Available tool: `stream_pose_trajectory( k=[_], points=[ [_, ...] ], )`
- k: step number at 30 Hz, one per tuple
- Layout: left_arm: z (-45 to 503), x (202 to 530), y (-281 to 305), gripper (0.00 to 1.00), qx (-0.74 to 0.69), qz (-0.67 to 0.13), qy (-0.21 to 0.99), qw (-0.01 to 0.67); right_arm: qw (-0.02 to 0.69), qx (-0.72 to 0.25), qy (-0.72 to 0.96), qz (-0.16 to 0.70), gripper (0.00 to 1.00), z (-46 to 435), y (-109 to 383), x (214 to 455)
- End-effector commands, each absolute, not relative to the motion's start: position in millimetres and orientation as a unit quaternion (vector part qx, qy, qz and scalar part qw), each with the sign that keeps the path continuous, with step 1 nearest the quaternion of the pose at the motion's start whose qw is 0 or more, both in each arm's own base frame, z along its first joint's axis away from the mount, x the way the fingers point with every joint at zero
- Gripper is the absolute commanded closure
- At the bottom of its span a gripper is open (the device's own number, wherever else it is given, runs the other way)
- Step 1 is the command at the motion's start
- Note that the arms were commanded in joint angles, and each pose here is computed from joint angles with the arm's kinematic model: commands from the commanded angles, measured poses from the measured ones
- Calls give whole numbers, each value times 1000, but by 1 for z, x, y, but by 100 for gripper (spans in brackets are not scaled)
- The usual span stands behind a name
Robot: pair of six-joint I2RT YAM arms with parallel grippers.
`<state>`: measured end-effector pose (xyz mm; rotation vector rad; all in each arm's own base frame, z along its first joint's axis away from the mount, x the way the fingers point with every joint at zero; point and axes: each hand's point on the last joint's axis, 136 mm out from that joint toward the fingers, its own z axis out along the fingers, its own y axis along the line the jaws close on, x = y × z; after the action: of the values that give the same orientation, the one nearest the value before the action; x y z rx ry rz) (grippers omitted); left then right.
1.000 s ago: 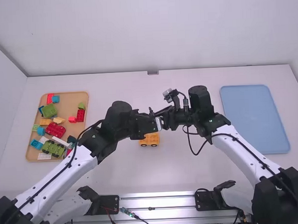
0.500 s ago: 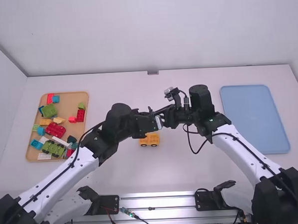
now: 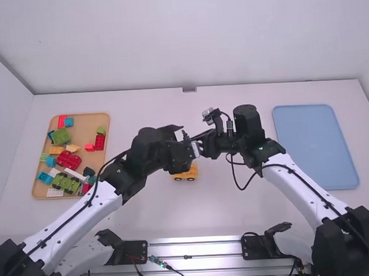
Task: Assemble lego blocks to make yellow taxi
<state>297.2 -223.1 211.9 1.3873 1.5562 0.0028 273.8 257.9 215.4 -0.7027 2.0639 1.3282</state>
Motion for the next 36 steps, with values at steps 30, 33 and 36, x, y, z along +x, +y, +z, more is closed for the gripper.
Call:
stream_pose_trajectory(
  k=[30,33,36],
  points=[
    [235,304,-177,1,470,-190,682,527,516,-264,760,293,84,226,177,296],
    [234,294,-190,1,505,-223,651,521,509,-291,757,290,84,220,179,291],
    [235,288,-196,0,521,-247,636,513,497,-345,739,296,84,216,187,280]
  ],
)
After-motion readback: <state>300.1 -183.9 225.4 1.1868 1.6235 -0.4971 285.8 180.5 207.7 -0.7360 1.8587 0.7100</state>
